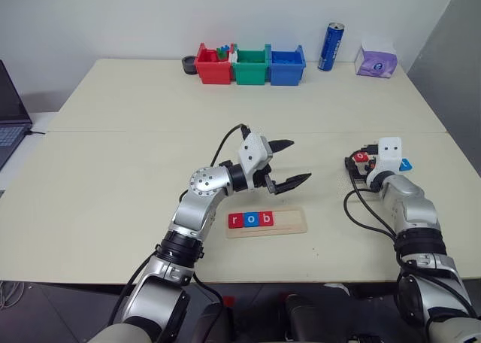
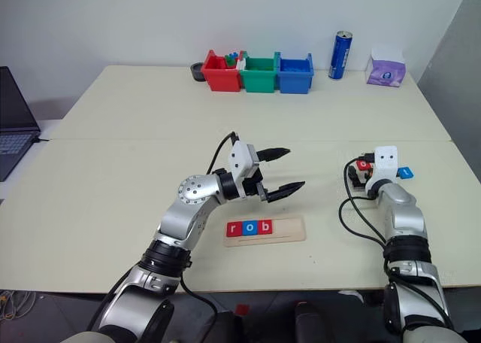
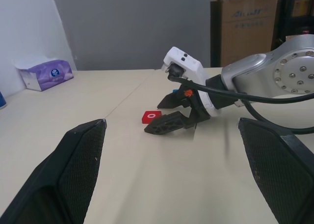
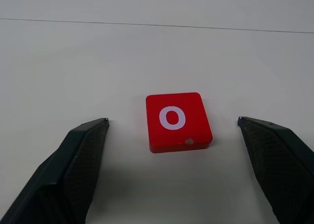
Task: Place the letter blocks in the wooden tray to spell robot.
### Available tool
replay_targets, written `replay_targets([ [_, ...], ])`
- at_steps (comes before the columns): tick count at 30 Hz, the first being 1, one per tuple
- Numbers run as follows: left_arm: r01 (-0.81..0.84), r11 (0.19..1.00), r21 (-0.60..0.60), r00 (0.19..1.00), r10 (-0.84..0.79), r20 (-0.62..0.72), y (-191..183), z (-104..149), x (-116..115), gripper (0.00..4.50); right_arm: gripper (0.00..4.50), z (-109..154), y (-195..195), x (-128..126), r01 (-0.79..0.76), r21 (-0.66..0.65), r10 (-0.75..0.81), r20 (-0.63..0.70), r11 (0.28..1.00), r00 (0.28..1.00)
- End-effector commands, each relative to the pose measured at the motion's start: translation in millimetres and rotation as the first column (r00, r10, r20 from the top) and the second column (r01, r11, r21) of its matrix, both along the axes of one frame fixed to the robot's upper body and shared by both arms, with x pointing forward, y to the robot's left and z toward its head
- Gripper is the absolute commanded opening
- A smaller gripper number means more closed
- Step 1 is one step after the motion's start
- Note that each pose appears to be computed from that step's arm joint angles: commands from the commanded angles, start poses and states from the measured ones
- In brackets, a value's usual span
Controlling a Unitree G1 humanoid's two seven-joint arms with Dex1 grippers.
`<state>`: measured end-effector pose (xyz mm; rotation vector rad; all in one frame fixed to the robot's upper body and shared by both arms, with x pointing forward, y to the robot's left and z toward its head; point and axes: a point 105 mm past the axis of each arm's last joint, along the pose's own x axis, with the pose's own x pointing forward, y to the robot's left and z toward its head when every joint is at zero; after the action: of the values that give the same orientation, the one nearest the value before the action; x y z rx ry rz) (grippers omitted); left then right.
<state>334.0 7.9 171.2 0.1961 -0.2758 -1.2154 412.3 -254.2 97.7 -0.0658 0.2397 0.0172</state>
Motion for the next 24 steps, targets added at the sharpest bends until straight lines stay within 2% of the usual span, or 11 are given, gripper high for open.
replay_targets([
  [1,0.043,0.998,-0.054,0.997,-0.04,0.061,-6.2,18.4,-8.4,4.5,4.48,10.5,-4.9,3.1,-0.004,0.008,0.004,0.038,1.0,0.999],
  [6,0.052,0.997,-0.06,0.997,-0.049,0.059,-7.4,18.9,-10.7,4.5,4.48,8.9,-8.3,4.3,-0.005,0.031,0.004,0.029,1.0,1.0],
  [9,0.049,0.997,-0.062,0.997,-0.046,0.058,-7.0,19.2,-10.0,4.5,3.58,7.0,-8.8,4.1,-0.013,0.04,0.012,0.022,0.999,1.0],
  [10,0.049,0.997,-0.063,0.997,-0.045,0.059,-6.9,19.3,-10.0,4.5,3.12,6.3,-9.2,3.8,-0.013,0.042,0.012,0.019,0.999,1.0],
  [15,0.047,0.997,-0.064,0.997,-0.043,0.059,-6.9,19.5,-9.9,4.5,1.46,4.5,-11.1,3.3,-0.01,0.042,0.01,0.014,0.999,1.0],
  [21,0.057,0.997,-0.047,0.996,-0.054,0.065,-5.3,17.6,-12.8,4.5,1.46,18.4,-11.6,-4.9,-0.022,-0.021,0.023,0.052,1.0,0.998],
  [24,0.064,0.998,-0.011,0.995,-0.063,0.072,3.1,13.1,-17.4,4.5,1.46,33.1,1.5,-26.0,-0.057,-0.041,0.06,0.076,0.998,0.995],
])
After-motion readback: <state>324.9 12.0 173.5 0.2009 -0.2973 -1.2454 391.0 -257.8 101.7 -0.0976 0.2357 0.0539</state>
